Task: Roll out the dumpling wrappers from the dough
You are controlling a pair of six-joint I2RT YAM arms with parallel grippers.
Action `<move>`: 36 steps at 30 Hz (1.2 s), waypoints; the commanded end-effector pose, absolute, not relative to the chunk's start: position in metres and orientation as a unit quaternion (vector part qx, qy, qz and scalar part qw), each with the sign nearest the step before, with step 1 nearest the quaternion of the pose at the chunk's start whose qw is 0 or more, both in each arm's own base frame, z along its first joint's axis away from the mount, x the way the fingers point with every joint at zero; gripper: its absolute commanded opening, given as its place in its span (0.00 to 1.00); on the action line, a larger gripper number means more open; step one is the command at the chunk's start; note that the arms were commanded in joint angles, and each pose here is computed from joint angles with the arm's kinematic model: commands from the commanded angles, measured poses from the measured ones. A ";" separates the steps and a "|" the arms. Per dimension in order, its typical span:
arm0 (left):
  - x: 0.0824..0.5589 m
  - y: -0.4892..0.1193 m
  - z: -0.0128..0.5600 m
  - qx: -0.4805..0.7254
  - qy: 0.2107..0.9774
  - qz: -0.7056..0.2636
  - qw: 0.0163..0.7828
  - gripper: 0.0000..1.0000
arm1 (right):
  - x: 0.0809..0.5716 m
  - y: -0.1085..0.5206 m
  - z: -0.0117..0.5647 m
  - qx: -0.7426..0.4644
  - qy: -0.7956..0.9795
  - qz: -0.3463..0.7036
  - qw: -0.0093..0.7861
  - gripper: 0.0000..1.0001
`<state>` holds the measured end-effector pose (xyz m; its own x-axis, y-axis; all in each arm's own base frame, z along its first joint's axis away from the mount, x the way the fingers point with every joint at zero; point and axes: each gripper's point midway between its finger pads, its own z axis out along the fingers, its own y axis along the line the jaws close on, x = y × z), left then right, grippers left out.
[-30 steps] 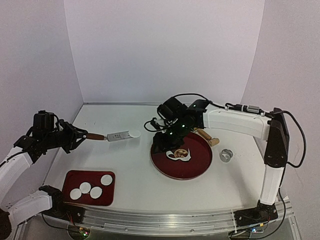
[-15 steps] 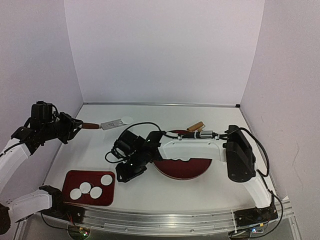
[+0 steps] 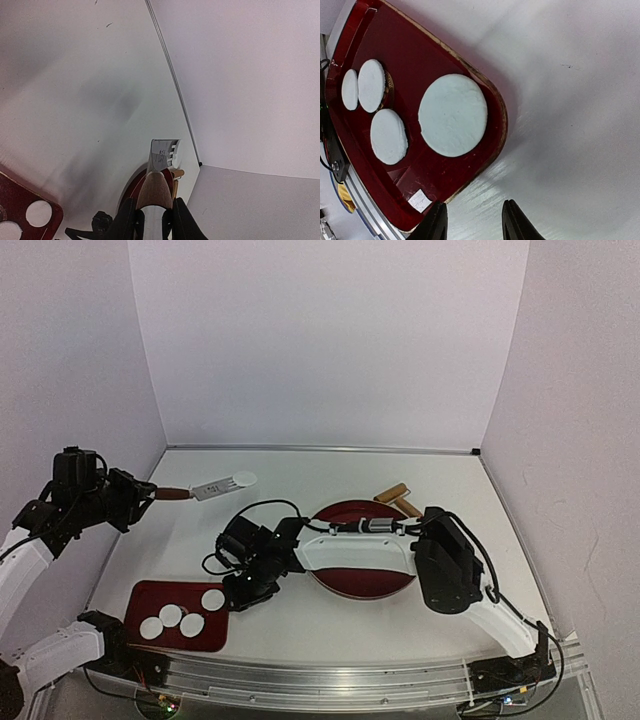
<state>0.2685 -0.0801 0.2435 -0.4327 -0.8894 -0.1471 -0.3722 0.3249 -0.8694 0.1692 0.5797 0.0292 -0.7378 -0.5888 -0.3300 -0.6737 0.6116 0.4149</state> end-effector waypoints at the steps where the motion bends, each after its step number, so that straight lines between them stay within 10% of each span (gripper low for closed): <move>1: 0.271 -0.077 0.256 -0.428 0.731 -0.409 0.340 0.00 | 0.168 0.590 0.022 -0.331 0.900 0.275 0.063 0.36; 18: 0.273 -0.080 0.263 -0.413 0.738 -0.410 0.341 0.00 | 0.188 0.594 0.006 -0.282 0.925 0.241 0.089 0.29; 36: 0.279 -0.083 0.262 -0.408 0.742 -0.410 0.339 0.00 | 0.163 0.616 0.025 -0.355 0.889 0.273 0.097 0.45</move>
